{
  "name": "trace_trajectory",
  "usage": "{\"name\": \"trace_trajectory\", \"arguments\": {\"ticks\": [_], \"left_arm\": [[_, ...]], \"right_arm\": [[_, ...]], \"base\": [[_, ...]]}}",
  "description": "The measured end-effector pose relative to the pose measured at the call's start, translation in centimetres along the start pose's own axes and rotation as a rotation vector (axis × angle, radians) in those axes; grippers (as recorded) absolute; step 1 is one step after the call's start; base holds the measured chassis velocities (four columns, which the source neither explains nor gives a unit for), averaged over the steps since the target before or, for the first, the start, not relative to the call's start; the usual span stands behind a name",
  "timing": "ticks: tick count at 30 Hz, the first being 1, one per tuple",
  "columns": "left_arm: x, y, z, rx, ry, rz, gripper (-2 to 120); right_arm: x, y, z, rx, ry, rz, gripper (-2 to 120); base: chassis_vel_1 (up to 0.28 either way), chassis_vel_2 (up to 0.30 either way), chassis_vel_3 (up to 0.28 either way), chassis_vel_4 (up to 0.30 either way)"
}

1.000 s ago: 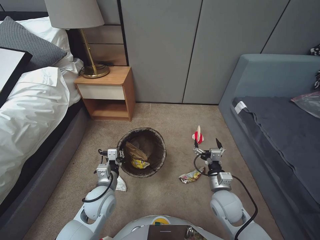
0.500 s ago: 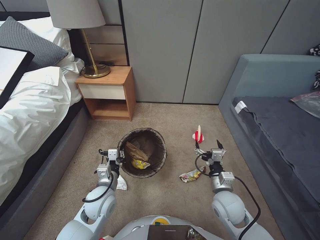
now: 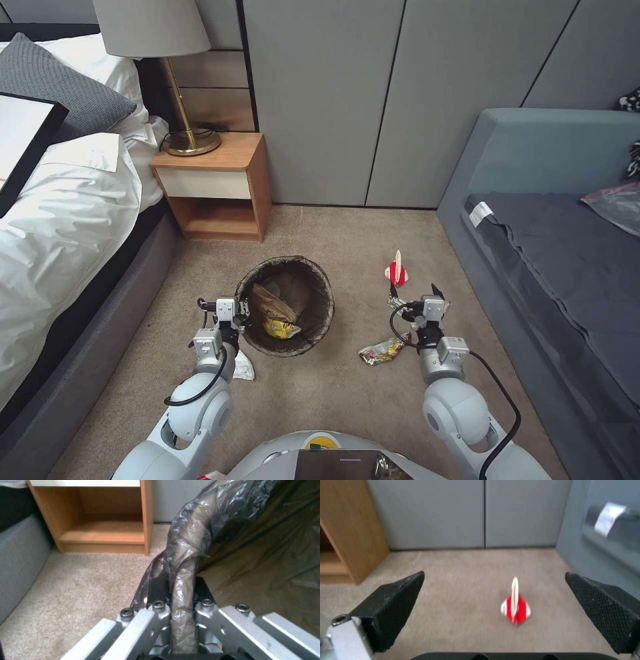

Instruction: Pick up the trash bin, then pick up the garbage from the floor and place it into the trash bin.

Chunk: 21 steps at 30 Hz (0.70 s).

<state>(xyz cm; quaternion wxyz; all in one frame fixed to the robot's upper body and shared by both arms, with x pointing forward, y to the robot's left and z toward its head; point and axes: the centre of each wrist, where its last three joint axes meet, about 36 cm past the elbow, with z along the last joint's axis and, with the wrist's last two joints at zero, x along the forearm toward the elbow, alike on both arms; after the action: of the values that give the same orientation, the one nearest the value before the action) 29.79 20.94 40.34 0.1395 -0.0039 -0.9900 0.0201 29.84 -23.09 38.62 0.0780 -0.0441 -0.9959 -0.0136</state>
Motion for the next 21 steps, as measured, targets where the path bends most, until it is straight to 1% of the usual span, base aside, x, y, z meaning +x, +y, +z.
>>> {"name": "trace_trajectory", "arguments": {"ticks": [3, 7, 12, 19, 21], "left_arm": [[0.1, 0.2, -0.1, -0.001, -0.002, -0.006, 2], [0.2, 0.3, 0.0, -0.003, -0.001, -0.007, 2], [0.0, 0.2, -0.1, -0.002, -0.006, -0.005, 2], [0.0, 0.1, 0.0, -0.002, -0.001, -0.002, 2], [0.0, 0.1, 0.0, -0.002, -0.001, -0.001, 2]], "right_arm": [[-0.5, -0.1, -0.2, -0.013, 0.040, 0.001, 100], [-0.8, -0.3, -0.2, -0.012, 0.057, -0.002, 100], [-1.2, -0.5, -0.6, -0.006, 0.122, -0.015, 100], [-1.4, -0.3, -1.0, 0.004, 0.202, -0.020, 100], [-1.4, -0.3, -1.0, 0.006, 0.210, -0.022, 100]], "base": [[0.000, 0.000, 0.000, 0.000], [0.000, 0.000, 0.000, 0.000], [0.000, 0.000, 0.000, 0.000], [0.000, 0.000, 0.000, 0.000], [0.000, 0.000, 0.000, 0.000]]}}
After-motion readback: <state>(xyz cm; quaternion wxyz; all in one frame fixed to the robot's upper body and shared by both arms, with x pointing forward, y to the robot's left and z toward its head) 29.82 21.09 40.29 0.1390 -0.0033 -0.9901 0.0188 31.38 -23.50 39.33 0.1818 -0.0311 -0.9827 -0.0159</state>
